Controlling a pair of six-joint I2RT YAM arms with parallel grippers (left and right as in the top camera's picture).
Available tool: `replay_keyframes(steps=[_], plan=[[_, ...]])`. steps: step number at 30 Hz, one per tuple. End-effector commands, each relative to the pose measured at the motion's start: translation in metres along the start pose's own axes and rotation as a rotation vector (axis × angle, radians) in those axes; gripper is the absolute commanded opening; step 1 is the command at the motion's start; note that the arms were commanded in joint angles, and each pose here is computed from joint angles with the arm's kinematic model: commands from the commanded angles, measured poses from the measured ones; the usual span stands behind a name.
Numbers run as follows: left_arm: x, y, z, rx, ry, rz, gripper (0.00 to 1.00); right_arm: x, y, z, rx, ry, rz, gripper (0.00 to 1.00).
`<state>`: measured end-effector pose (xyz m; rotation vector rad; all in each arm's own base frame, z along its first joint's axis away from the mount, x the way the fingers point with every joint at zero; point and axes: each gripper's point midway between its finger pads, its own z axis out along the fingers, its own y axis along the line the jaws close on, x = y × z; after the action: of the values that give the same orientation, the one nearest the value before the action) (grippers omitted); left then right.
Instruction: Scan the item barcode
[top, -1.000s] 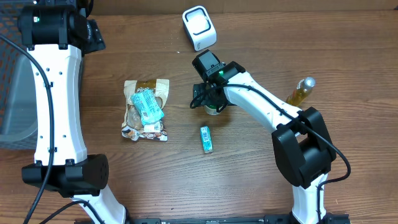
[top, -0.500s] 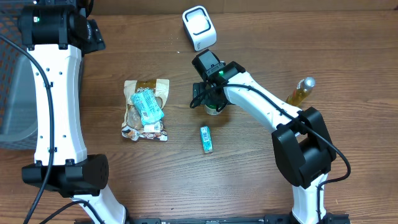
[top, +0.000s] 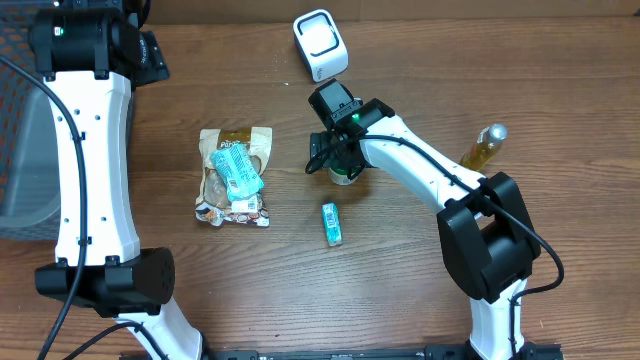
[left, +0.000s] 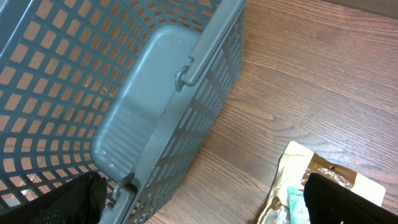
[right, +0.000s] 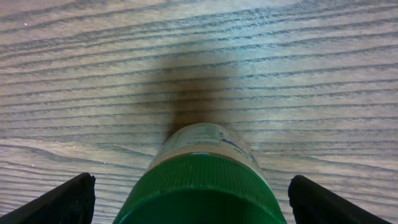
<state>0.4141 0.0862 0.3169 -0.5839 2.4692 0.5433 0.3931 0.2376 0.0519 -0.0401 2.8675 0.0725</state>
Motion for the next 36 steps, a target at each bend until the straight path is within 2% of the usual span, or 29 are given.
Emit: replay_keyframes(steps=[1,14,18,25,36], plan=[[-0.0043,0.0004,-0.0067,0.016,-0.02,0.006,1.0,-0.002,-0.0053,0.003,0.018,-0.008,0.006,0.96],[-0.0043,0.0004,-0.0067,0.016,-0.02,0.006,1.0,-0.0034,-0.0044,0.003,0.014,-0.014,0.006,0.95],[-0.0043,0.0004,-0.0067,0.016,-0.02,0.006,0.99,-0.0014,-0.0054,0.003,0.018,-0.006,0.005,0.86],[-0.0043,0.0004,-0.0067,0.016,-0.02,0.006,1.0,0.0001,-0.0063,0.003,0.022,0.0,0.005,0.79],[-0.0043,0.0004,-0.0067,0.016,-0.02,0.006,1.0,-0.0012,-0.0058,0.003,0.02,-0.005,0.005,0.8]])
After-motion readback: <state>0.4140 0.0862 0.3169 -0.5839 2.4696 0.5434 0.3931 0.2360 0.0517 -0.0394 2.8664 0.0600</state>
